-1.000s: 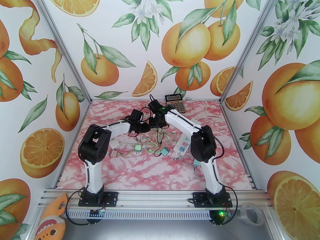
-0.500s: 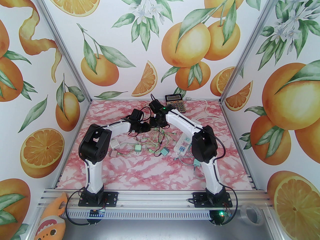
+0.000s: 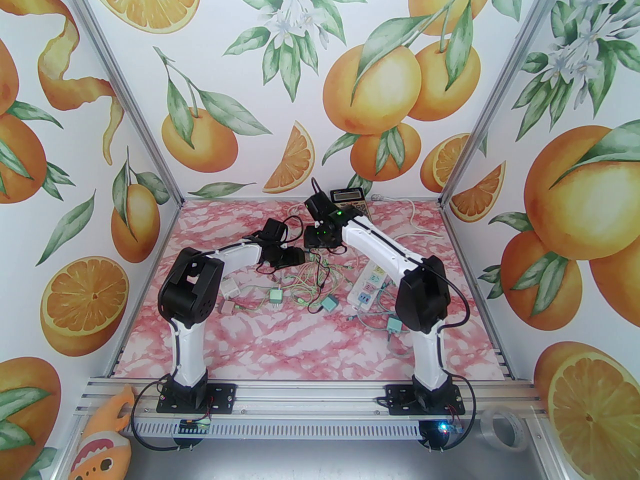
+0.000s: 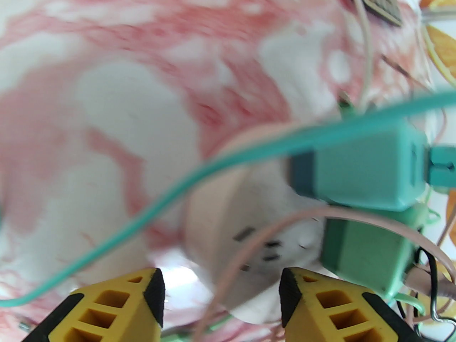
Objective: Pull the plug off the socket
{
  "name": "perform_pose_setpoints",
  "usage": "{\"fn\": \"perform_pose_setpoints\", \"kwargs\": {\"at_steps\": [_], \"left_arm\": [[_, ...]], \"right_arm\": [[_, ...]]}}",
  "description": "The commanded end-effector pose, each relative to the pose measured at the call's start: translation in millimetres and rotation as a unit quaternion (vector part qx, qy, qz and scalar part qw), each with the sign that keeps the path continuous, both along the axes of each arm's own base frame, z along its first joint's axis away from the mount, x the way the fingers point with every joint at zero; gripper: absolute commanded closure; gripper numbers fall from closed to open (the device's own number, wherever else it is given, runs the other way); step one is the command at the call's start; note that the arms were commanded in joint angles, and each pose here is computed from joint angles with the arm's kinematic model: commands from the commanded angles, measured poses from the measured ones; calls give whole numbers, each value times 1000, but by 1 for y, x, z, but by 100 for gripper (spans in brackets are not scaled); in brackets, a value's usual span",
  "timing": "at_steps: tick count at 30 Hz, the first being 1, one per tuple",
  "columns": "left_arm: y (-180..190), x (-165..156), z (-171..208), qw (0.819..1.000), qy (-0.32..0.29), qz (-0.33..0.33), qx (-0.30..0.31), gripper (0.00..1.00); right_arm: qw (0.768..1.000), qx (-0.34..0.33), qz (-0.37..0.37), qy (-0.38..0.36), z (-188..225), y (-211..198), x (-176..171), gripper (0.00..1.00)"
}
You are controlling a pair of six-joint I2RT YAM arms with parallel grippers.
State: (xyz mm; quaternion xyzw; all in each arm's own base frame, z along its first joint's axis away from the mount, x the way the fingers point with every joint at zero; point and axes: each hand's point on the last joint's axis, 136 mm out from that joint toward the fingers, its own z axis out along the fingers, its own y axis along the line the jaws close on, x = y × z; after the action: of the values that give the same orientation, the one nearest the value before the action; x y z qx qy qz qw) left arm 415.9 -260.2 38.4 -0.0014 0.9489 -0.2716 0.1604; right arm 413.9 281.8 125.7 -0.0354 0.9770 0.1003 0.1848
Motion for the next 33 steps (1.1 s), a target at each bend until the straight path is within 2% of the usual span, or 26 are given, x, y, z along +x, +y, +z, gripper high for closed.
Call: {"fn": "perform_pose_setpoints", "kwargs": {"at_steps": [1,5,12,19,26,33], "left_arm": [[-12,0,2,999,-3,-24,-23,40],[-10,-1,-8,1000,8,-21,-15,42],[-4,-4,-16,1000,16,-14,1,60],[-3,-3,-13,1000,13,-14,3,61],[11,4,-6,1000,-1,3,10,65],[9,-2,-17,1000,14,5,3,67]], "right_arm": [[999,19,-20,34,-25,8,-2,51],[998,25,-23,51,-39,14,-1,51],[998,6,-30,63,-57,12,2,52],[998,12,-32,43,-42,13,9,48],[999,-2,-35,38,-44,9,17,53],[999,-9,-31,44,-52,9,20,56]]}}
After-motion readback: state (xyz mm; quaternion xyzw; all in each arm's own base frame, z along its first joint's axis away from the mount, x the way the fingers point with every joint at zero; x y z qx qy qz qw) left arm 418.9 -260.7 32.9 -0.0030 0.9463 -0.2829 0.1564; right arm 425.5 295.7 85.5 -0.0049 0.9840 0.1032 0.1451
